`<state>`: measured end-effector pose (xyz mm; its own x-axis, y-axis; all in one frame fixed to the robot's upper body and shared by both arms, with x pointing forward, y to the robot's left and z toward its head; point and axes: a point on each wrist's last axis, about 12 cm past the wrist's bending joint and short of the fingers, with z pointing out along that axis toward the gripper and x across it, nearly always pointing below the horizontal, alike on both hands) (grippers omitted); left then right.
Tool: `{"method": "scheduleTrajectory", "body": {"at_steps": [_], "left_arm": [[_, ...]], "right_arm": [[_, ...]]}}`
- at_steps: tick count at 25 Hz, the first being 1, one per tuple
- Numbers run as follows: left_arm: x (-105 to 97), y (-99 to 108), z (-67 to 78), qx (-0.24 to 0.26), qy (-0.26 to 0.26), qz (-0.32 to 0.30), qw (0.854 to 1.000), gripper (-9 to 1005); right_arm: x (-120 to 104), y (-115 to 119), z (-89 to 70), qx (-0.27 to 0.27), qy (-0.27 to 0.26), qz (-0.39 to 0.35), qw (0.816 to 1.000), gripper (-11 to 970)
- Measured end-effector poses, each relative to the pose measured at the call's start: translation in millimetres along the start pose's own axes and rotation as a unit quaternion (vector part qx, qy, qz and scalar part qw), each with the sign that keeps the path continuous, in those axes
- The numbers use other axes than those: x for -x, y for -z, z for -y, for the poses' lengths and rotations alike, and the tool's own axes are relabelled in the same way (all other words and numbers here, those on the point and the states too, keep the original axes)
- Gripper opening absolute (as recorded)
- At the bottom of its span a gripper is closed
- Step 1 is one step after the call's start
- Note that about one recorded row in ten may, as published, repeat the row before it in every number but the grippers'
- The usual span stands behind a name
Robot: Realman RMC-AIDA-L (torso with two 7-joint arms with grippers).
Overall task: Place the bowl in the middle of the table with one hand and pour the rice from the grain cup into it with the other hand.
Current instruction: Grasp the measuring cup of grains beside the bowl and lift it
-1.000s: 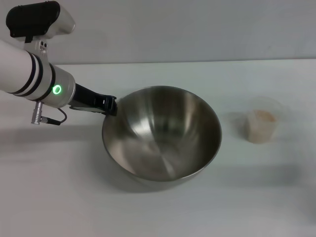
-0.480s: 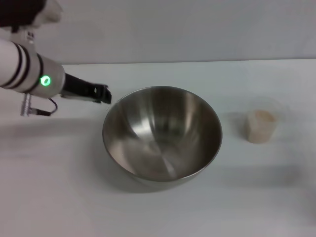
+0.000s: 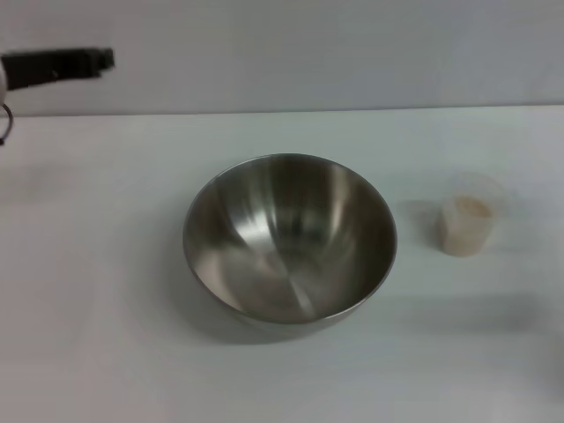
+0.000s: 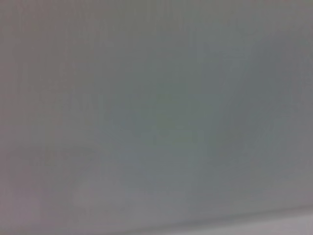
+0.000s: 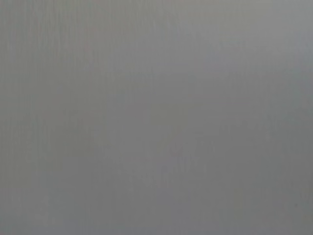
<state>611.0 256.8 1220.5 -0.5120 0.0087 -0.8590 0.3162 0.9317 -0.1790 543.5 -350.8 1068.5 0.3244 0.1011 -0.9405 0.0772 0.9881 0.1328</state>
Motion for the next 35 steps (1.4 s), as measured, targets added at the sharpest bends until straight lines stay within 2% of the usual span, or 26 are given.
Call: {"method": "scheduleTrajectory", "body": {"at_steps": [1,4,7,11,15,18,20,21,22,26,30,35], "left_arm": [[-1,3,-9.6,0.013,0.002,0.039,0.999,211],[-2,5,-16.1,0.028,-0.001,0.072,0.997,210],[-5,6,-29.2,0.083,-0.017,0.156,0.984,210],[-16,5,-35.9,0.151,-0.041,0.247,0.956,210],[-32,8,-38.6,0.220,-0.083,0.344,0.909,209],[-54,4,-35.7,0.241,-0.100,0.406,0.876,209],[-70,1,-37.1,0.234,-0.095,0.437,0.863,209],[-82,-1,-39.4,0.212,-0.081,0.457,0.860,208],[-84,-2,-39.9,0.204,-0.076,0.461,0.860,208],[-111,-8,-47.9,0.139,-0.021,0.469,0.872,208],[-133,-12,-53.6,0.133,-0.009,0.440,0.888,206],[-147,-10,-52.1,0.127,-0.011,0.421,0.898,203]], "right_arm": [[0,0,-0.1,0.000,0.000,0.000,1.000,815],[0,0,-0.4,0.000,0.000,-0.001,1.000,815],[-1,-1,-1.0,0.001,0.000,-0.004,1.000,815],[-4,-2,0.0,-0.003,0.000,-0.015,1.000,815],[-4,-3,-0.5,-0.002,0.004,-0.018,1.000,815],[-4,-3,-1.3,0.000,0.007,-0.018,1.000,814],[-4,-3,-1.7,0.001,0.006,-0.018,1.000,814],[-4,-3,-1.8,0.001,0.006,-0.018,1.000,814],[-4,-2,-1.8,0.001,0.006,-0.018,1.000,814],[-5,2,-0.8,-0.001,0.006,-0.020,1.000,814],[-8,10,-0.8,0.001,0.007,-0.026,1.000,814],[-9,28,0.5,0.008,0.005,-0.022,1.000,815]]}}
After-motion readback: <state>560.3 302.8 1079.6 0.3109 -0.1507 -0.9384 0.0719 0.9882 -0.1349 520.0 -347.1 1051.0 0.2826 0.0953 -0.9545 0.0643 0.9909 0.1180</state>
